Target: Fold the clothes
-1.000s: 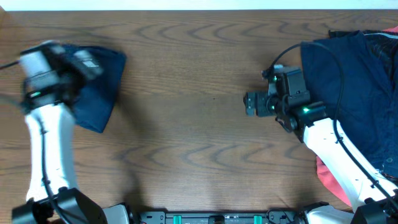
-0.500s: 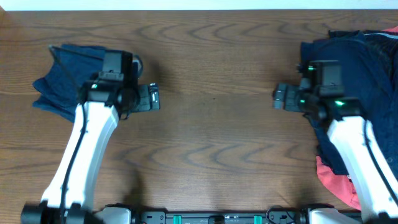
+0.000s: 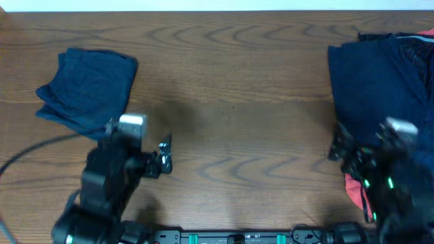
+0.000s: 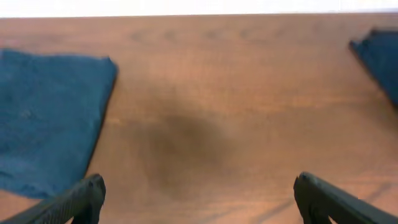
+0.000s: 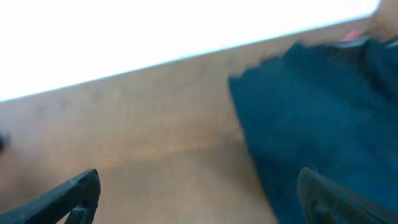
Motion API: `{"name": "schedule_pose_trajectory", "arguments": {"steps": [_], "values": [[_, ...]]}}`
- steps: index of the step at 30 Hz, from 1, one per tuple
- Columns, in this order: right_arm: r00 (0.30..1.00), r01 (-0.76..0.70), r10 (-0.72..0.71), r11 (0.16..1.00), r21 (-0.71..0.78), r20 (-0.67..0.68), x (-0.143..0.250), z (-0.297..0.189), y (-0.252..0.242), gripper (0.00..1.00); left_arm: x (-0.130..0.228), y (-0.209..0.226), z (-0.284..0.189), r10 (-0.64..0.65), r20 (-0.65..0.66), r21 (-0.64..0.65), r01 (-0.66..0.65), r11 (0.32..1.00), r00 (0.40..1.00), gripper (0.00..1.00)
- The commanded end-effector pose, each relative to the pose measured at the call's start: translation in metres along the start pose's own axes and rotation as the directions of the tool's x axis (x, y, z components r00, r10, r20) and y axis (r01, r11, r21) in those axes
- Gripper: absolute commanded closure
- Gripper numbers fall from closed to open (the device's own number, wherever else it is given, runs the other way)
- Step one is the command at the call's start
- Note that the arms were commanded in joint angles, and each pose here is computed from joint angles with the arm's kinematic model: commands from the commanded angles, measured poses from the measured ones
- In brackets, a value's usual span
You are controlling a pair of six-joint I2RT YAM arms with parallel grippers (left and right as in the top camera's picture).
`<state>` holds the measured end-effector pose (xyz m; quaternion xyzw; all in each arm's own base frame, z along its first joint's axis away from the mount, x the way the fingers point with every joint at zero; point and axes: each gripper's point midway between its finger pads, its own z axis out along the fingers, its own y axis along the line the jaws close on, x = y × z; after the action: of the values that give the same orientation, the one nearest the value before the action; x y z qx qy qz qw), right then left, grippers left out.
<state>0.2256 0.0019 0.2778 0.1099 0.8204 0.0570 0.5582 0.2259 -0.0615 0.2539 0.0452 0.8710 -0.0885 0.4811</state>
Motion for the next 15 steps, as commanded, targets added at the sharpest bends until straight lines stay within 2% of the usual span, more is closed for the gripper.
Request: {"name": "schedule_pose_trajectory", "arguments": {"steps": [1, 7, 15], "values": [[0.995, -0.036, 0.032, 0.999, 0.038, 0.099, -0.003, -0.019, -0.013, 0.01, 0.004, 0.007, -0.01, -0.014, 0.06, -0.026, 0.016, 1.0, 0.998, 0.02], [0.991, -0.041, 0.037, 0.999, 0.028, 0.128, 0.003, -0.04, -0.018, 0.01, 0.01, 0.009, -0.019, -0.014, 0.06, -0.026, 0.016, 1.0, 0.998, 0.02], [0.999, -0.006, 0.01, 0.996, 0.084, -0.045, 0.046, -0.039, -0.03, 0.01, 0.014, 0.01, -0.017, -0.012, 0.04, -0.029, 0.013, 0.999, 0.999, 0.02]]}}
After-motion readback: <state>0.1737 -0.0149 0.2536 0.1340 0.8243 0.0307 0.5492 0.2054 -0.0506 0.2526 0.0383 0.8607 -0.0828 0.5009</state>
